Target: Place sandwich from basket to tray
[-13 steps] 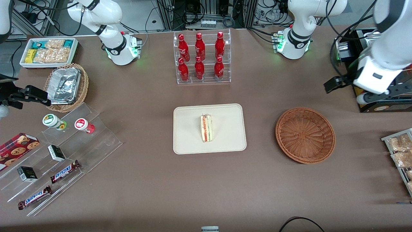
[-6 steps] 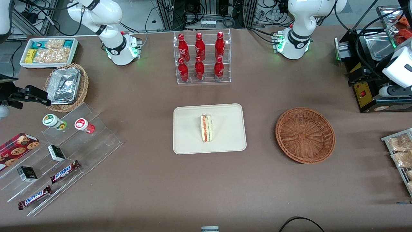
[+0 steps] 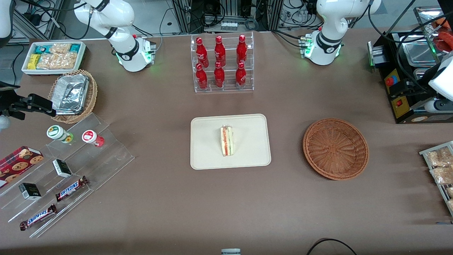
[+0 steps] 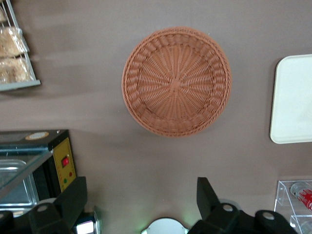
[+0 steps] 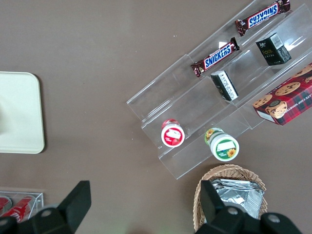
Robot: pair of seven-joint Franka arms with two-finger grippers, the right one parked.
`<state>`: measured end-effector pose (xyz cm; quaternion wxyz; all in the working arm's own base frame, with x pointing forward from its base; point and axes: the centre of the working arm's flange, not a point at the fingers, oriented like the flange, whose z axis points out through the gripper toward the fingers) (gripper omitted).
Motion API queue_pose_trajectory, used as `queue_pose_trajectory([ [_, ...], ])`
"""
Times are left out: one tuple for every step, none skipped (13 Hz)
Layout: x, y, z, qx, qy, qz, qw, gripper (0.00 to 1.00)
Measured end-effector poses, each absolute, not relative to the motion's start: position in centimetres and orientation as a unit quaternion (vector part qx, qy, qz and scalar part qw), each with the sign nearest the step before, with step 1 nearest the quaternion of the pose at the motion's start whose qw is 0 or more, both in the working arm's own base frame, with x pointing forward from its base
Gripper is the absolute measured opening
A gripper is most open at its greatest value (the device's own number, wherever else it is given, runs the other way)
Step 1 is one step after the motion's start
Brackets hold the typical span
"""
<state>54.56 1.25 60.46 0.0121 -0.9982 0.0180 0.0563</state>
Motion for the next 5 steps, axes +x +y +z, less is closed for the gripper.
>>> queue_pose_trajectory([
  [54.98, 1.1, 60.43, -0.998, 0.019, 0.052, 0.012, 1.0],
  [55.31, 0.85, 60.37, -0.998, 0.022, 0.051, 0.013, 1.0],
  [55.55, 0.54, 60.37, -0.998, 0.024, 0.05, 0.013, 1.0],
  [55.66, 0.28, 60.4, -0.998, 0.022, 0.05, 0.013, 1.0],
  [55.68, 0.14, 60.49, -0.999, 0.014, 0.049, 0.014, 1.0],
])
